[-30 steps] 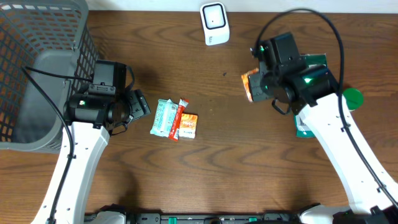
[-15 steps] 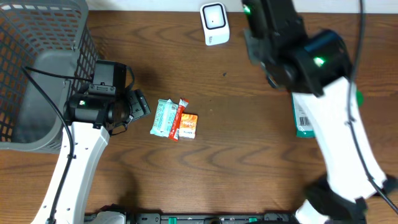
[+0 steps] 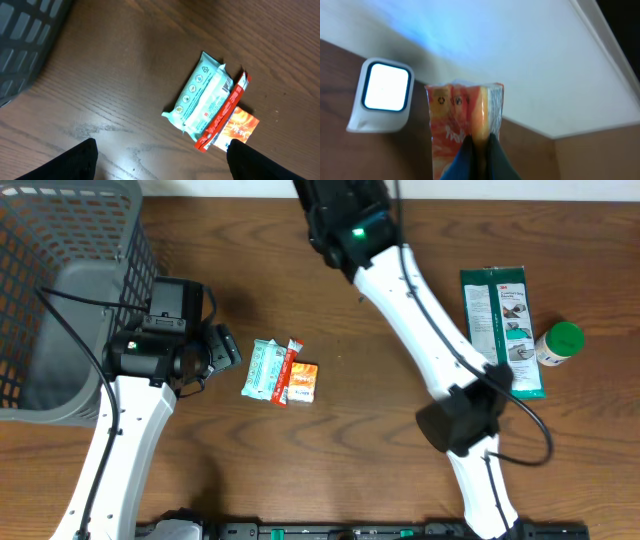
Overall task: Scan the item barcode
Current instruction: 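Lift the tissue pack up to the white scanner, then hold the tissue pack in front of the scanner window, then carry the tissue pack right and place it beside the jar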
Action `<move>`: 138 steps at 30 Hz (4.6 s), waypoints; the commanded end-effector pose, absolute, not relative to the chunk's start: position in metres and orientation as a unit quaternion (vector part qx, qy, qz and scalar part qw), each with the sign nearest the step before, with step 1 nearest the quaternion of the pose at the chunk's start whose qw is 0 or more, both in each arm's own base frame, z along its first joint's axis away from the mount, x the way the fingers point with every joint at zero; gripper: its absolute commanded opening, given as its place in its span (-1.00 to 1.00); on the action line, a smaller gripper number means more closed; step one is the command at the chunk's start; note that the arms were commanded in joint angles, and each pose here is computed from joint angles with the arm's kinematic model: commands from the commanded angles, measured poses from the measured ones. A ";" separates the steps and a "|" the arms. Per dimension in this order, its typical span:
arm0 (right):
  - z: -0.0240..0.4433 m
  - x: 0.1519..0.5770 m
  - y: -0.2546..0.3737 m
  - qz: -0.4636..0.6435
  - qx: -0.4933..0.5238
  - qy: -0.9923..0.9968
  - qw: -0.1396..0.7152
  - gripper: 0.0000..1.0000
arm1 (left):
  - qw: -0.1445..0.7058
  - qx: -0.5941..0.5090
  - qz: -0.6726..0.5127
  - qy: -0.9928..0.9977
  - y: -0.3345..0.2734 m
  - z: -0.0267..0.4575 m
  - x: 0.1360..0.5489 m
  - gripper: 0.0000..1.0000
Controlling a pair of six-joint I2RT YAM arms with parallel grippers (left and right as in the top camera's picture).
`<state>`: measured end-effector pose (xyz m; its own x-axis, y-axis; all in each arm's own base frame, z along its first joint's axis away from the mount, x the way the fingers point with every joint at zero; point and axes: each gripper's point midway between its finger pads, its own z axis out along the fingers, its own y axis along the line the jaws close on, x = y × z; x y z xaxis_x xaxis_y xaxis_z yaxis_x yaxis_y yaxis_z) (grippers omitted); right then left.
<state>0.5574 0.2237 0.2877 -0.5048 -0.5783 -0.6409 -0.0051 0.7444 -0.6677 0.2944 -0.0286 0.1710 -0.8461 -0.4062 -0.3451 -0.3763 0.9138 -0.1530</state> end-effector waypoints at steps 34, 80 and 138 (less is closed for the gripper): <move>0.143 0.638 0.228 -0.386 -0.277 0.774 0.420 -0.98 | 0.192 -0.203 -0.033 0.960 -0.025 0.173 0.295 0.67; 0.292 0.527 0.197 -0.086 -0.188 0.890 0.406 -0.98 | 0.192 -0.203 -0.033 0.960 -0.025 0.173 0.295 0.67; 0.129 0.433 0.039 0.269 0.072 0.960 0.032 0.93 | 0.192 -0.203 -0.033 0.960 -0.025 0.173 0.295 0.67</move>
